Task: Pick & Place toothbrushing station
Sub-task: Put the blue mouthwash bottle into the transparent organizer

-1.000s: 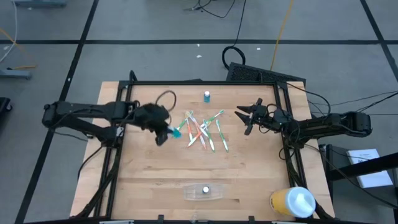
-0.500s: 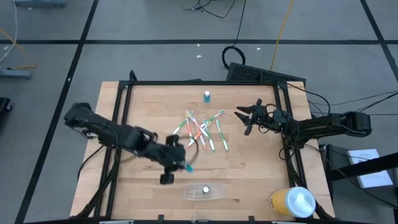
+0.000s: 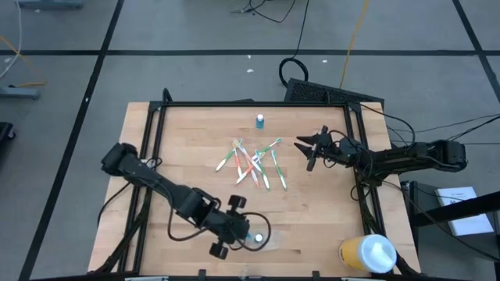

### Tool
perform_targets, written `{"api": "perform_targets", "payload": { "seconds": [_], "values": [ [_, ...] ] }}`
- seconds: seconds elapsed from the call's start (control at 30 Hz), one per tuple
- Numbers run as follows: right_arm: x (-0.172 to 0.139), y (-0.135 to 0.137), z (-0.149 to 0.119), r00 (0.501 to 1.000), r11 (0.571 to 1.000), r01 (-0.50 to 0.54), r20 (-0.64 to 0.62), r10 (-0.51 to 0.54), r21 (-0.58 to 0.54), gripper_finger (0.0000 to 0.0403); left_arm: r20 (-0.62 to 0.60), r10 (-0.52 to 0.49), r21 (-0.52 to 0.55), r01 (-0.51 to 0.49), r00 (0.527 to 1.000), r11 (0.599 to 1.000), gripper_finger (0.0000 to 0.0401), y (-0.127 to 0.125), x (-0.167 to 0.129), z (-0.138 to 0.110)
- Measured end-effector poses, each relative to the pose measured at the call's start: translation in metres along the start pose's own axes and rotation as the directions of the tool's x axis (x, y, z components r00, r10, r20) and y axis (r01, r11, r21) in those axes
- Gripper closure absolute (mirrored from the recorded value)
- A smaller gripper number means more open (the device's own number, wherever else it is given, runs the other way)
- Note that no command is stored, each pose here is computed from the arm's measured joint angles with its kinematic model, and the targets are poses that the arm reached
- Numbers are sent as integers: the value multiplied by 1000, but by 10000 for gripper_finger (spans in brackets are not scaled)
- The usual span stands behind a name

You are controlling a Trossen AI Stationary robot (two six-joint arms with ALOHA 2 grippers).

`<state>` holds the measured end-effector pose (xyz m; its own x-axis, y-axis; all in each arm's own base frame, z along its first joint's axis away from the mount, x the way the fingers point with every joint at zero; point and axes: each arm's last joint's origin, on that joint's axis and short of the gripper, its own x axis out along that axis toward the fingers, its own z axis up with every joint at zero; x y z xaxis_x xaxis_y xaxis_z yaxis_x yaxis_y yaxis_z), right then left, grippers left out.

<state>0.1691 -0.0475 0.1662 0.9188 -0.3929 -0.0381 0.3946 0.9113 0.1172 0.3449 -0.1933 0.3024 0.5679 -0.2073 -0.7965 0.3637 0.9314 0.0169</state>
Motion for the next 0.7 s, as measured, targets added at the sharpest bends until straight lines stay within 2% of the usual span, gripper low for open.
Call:
{"api": "perform_targets", "payload": {
  "seconds": [0.23,0.7],
  "values": [
    [0,0,0,1000,998,-1,1,1,58,280,-10,-6,-19,5,1000,1000,303,4,19,1],
    [0,0,1,1000,998,-3,12,3,61,280,-41,-20,-21,20,999,1000,303,-4,34,-3]
  ]
}}
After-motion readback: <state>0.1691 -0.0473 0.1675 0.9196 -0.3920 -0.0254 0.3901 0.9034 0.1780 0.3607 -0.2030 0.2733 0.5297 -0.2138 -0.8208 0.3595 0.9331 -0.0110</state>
